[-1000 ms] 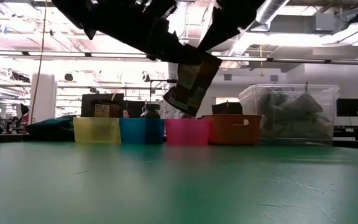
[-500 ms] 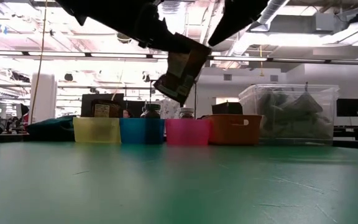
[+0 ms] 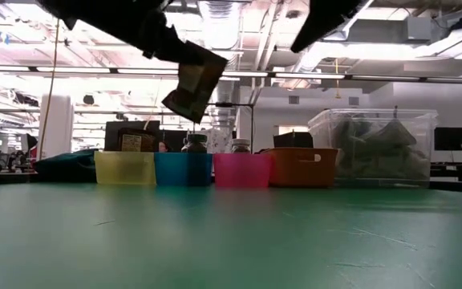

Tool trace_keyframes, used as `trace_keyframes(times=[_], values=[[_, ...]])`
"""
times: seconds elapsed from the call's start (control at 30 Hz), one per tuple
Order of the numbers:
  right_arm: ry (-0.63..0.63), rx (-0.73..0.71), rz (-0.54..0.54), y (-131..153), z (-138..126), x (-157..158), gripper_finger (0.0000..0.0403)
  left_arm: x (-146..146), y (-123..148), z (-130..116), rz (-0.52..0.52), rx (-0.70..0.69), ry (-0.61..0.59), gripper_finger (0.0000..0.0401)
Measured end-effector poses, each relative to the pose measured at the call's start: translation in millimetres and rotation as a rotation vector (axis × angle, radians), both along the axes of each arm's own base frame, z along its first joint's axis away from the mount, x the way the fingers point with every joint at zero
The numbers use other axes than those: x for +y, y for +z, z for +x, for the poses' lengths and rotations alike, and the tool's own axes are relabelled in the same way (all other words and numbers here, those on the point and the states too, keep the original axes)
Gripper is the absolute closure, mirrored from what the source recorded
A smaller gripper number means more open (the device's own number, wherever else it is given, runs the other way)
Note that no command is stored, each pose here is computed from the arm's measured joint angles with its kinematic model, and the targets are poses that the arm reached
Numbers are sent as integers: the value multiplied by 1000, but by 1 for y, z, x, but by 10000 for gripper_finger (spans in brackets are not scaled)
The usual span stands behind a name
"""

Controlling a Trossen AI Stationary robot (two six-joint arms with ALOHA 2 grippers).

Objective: Sort spices by type
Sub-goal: Put the orange spice pack into the yellow bin

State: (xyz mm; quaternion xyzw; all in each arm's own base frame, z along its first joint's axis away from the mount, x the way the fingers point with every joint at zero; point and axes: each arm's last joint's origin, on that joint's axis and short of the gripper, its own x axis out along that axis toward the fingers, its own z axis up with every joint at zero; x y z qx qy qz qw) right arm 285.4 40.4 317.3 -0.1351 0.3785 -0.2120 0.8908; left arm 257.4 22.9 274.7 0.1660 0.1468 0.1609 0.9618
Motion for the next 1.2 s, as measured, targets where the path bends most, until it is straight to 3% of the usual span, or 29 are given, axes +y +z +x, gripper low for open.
trace_keyframes(times=[0.27,0.5,1.2], values=[[-59,10,-20,-16,-7,-3,154,17,3,-42,3,-115,66,401],[-135,-15,-56,-24,-20,-7,154,34,-13,-69,1,-128,176,401],[-149,-206,-8,-43,-45,-13,154,72,-47,-100,-4,-135,430,401]])
